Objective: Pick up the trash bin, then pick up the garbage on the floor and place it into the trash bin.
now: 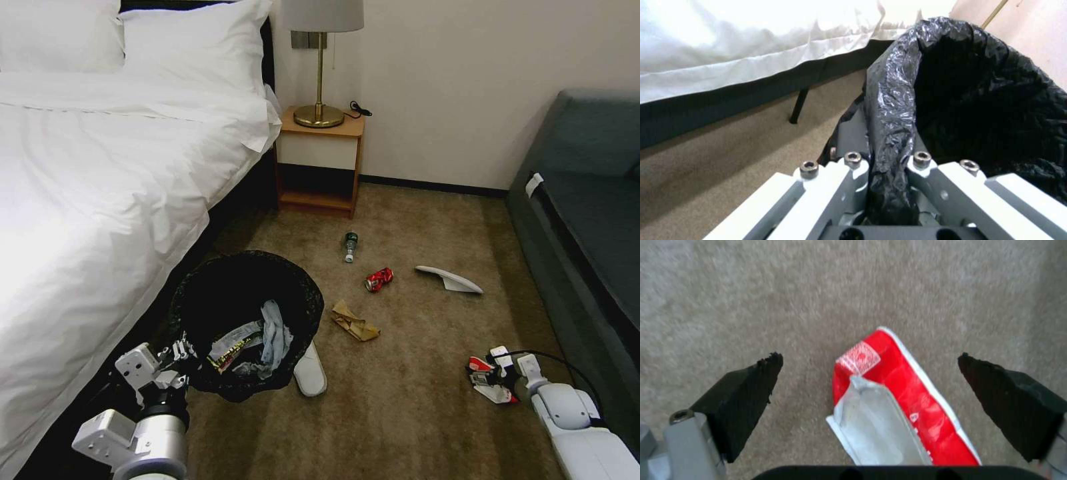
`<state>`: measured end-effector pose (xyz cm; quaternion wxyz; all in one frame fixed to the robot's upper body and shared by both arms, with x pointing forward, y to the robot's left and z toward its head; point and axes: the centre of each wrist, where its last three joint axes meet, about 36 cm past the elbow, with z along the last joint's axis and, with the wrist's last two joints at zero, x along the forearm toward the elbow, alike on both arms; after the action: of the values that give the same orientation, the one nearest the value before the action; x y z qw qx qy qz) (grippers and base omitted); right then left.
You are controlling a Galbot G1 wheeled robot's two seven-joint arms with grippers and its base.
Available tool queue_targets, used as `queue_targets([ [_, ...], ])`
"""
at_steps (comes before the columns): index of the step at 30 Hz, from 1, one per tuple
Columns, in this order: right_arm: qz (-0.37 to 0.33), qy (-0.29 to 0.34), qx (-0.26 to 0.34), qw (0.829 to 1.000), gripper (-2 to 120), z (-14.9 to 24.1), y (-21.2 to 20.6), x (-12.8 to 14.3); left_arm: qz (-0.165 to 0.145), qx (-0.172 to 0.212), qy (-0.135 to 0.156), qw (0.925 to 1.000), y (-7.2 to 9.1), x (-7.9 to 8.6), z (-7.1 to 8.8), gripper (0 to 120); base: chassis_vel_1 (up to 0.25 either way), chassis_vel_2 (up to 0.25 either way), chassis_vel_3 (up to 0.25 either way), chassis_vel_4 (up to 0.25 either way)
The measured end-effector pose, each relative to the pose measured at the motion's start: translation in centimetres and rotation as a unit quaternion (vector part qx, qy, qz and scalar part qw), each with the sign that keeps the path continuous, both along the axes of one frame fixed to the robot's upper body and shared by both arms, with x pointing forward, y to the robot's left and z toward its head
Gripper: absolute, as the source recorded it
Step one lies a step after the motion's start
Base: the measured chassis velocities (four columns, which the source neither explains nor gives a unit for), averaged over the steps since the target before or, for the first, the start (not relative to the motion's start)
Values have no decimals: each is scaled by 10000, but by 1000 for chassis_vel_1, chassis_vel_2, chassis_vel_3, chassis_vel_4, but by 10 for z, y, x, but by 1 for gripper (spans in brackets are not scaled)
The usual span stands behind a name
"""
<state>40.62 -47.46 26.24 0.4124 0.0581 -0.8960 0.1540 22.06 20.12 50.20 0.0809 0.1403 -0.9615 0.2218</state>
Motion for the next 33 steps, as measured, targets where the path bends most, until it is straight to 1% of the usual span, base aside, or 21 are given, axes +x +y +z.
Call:
queue_targets([
  [3, -1, 27, -27, 10000, 100, -2, -1, 0, 0, 0, 0, 10000, 0, 0, 0, 4, 0, 0, 0, 0],
  [9, -96, 271, -96, 9995, 100, -23, -7, -4, -12, -5, 0, 10000, 0, 0, 0, 4, 0, 0, 0, 0],
  [17, -140, 512, -117, 9985, 100, -34, 0, -3, -18, 2, 2, 10000, 0, 0, 0, 4, 0, 0, 0, 0],
  [18, -145, 537, -112, 9984, 98, -35, 1, -3, -20, 2, -1, 10000, 0, -1, 1, 4, 0, 0, 0, 0],
  [19, -145, 537, -112, 9984, 98, -35, 1, -3, -20, 2, -1, 10000, 0, -1, 1, 4, 0, 0, 0, 0],
  [21, -158, 608, -102, 9980, 85, -38, 6, -2, -22, 4, -5, 10000, 0, -1, 1, 4, 0, 0, 0, 0],
  [22, -158, 608, -102, 9980, 85, -38, 6, -2, -22, 4, -5, 10000, 0, -1, 1, 4, 0, 0, 0, 0],
  [23, -169, 625, -101, 9978, 79, -39, 7, -1, -23, 5, -6, 10000, 0, -1, 1, 4, 0, 0, 0, 0],
  [24, -169, 625, -101, 9978, 79, -39, 7, -1, -23, 5, -6, 10000, 0, -1, 1, 4, 0, 0, 0, 0],
  [26, -186, 641, -108, 9977, 65, -39, 7, 0, -28, 6, -7, 10000, 0, -1, 1, 4, 0, 0, 0, 0],
  [27, -186, 641, -108, 9977, 65, -39, 7, 0, -28, 6, -7, 10000, 0, -1, 1, 4, 0, 0, 0, 0],
  [29, -192, 639, -116, 9977, 56, -38, 6, 0, -30, 5, -15, 10000, 1, -1, 2, 4, 0, 0, 0, 0],
  [30, -192, 639, -116, 9977, 56, -38, 6, 0, -30, 5, -15, 10000, 1, -1, 2, 4, 0, 0, 0, 0],
  [31, -196, 636, -123, 9977, 48, -38, 5, 0, -32, 2, -22, 10000, 1, 0, 2, 4, 0, 0, 0, 0],
  [32, -196, 636, -123, 9977, 48, -38, 5, 0, -32, 2, -22, 10000, 1, 0, 2, 4, 0, 0, 0, 0],
  [33, -199, 631, -130, 9977, 42, -37, 4, 0, -35, -3, -25, 10000, 0, 0, 1, 4, 0, 0, 0, 0],
])
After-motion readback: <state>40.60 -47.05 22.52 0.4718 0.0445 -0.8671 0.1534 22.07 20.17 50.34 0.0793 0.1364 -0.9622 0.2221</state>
